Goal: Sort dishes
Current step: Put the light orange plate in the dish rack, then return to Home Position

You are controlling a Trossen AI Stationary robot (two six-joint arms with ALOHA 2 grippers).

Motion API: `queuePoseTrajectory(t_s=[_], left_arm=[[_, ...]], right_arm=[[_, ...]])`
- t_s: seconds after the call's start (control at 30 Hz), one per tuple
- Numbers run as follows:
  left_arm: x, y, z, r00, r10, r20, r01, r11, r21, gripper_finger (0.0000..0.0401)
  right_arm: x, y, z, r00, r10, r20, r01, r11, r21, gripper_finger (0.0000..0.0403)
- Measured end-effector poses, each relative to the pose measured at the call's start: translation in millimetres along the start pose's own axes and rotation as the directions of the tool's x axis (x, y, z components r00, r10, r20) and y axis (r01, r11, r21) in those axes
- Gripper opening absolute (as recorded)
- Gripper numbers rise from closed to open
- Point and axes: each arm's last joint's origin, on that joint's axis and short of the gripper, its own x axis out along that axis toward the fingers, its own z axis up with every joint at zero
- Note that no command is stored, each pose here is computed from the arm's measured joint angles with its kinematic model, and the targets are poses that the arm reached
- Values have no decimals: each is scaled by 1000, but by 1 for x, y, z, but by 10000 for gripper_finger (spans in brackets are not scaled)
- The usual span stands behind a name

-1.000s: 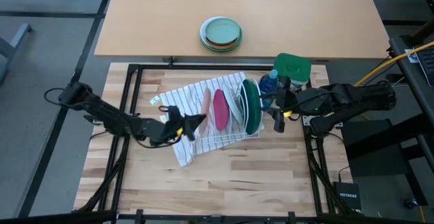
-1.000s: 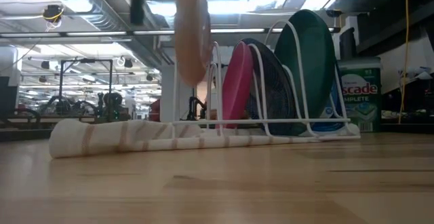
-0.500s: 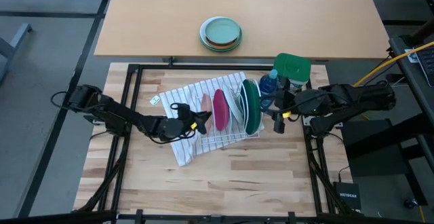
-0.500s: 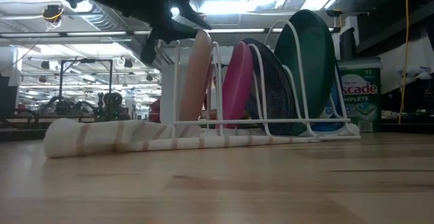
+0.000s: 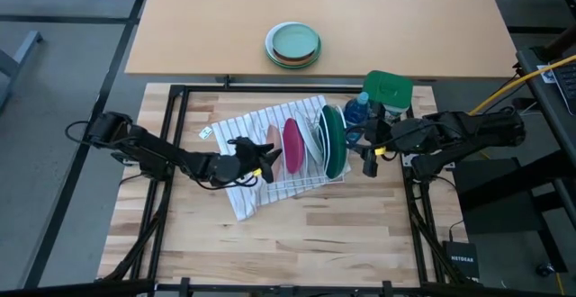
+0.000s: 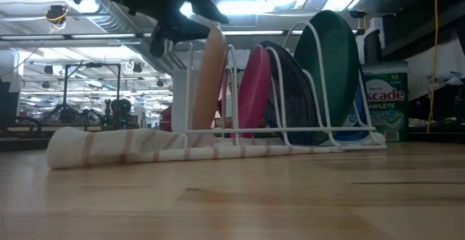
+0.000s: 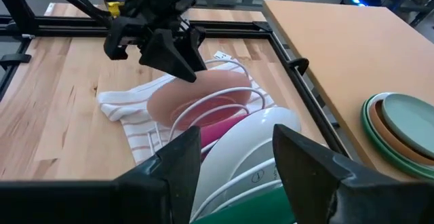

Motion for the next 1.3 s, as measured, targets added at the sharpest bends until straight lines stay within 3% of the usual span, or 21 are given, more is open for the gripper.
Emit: queuePoseTrajectory(t_s=[0.1, 0.23, 0.47, 0.6, 0.83, 1.0, 1.1, 1.3], left_arm=[[-3, -2, 4, 1000, -12, 7, 11, 996, 90, 151], [-5, -2, 7, 1000, -13, 8, 12, 992, 127, 152], [-3, 12, -3, 992, 89, -93, -59, 957, 284, 153], [-4, 13, -5, 989, 101, -106, -62, 944, 323, 153], [-15, 9, 0, 991, 66, -113, -4, 877, 480, 153], [-36, 1, 23, 997, -14, -81, 50, 883, 467, 153], [-54, 2, 41, 995, -52, -82, 86, 858, 506, 153], [-98, 27, 79, 989, -71, -130, 128, 849, 512, 153]], right_arm=[[0, 0, 0, 1000, 0, 0, 0, 1000, 0, 186], [0, 0, 0, 1000, 0, 0, 0, 1000, 1, 186], [0, 0, 0, 1000, 0, 1, 0, 1000, 3, 186], [0, 0, 0, 1000, 0, 0, 0, 1000, 6, 186], [0, 0, 0, 1000, 0, 0, 0, 1000, 6, 186], [0, 0, 0, 1000, 0, 1, 0, 999, 35, 186], [-5, -2, -1, 1000, 2, 6, -2, 997, 73, 186], [-20, -11, -9, 1000, -17, -2, 17, 994, 111, 186]])
